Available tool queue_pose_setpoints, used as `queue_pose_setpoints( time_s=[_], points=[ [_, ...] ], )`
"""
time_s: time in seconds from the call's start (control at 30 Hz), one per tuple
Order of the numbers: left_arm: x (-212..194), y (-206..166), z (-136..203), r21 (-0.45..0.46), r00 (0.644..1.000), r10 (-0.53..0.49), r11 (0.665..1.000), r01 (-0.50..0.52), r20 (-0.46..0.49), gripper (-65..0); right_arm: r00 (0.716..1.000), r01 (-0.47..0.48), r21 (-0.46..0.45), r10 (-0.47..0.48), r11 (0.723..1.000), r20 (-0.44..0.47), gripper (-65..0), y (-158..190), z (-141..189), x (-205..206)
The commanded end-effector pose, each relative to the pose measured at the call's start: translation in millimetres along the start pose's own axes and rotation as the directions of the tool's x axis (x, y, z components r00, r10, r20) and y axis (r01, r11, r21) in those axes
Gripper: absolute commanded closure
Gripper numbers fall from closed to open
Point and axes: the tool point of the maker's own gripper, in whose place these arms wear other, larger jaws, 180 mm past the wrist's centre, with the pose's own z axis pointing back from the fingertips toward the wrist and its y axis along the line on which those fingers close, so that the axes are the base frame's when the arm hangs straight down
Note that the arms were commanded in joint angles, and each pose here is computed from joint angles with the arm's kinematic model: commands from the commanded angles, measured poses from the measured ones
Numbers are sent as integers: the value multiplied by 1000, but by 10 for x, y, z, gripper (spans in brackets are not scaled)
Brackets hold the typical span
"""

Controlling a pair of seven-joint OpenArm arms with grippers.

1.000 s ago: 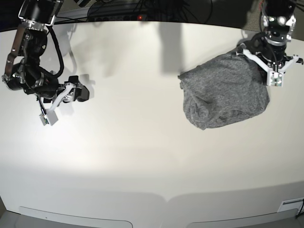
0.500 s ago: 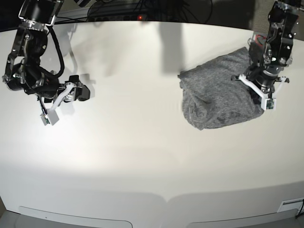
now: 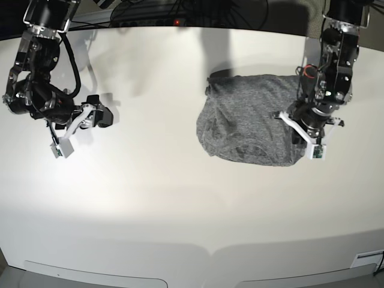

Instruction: Fold the T-shirt properly

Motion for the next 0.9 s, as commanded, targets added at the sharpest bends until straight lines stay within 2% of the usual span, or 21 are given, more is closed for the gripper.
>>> queue_pose_setpoints(
  time_s=[0.0, 0.1, 0.2, 0.37, 0.4, 0.57, 0.73, 0.87],
  points=[
    [273, 56, 33, 7, 997, -16, 1000, 15, 77, -8, 999, -26, -3, 26, 1000, 43, -368, -17, 61, 153],
    [443, 98, 159, 7, 991, -49, 999, 48, 123, -8, 998, -41, 15, 40, 999, 55, -359, 16, 65, 173],
    [536, 163, 346, 13, 988, -32, 999, 31, 153, -8, 995, -26, 43, 22, 999, 92, -301, 54, 103, 237],
    [325, 213, 659, 18, 990, -72, 997, 70, 117, -8, 992, -5, 20, 3, 1000, 129, -293, -21, 233, 245],
    [253, 199, 715, 15, 991, -78, 997, 77, 105, -8, 990, 4, 20, -7, 1000, 143, -272, -30, 280, 240],
    [-103, 1, 999, -27, 996, -72, 997, 73, 43, -8, 985, 62, -19, -58, 998, 164, -5, -161, 558, 37],
    [-459, -207, 1343, -71, 994, -103, 992, 100, -32, -8, 981, 142, -44, -135, 989, 140, 0, -264, 897, -319],
    [-792, -276, 1614, -81, 982, -153, 986, 144, -110, -8, 965, 223, -37, -215, 974, 149, 0, -286, 1197, -607]
  ],
)
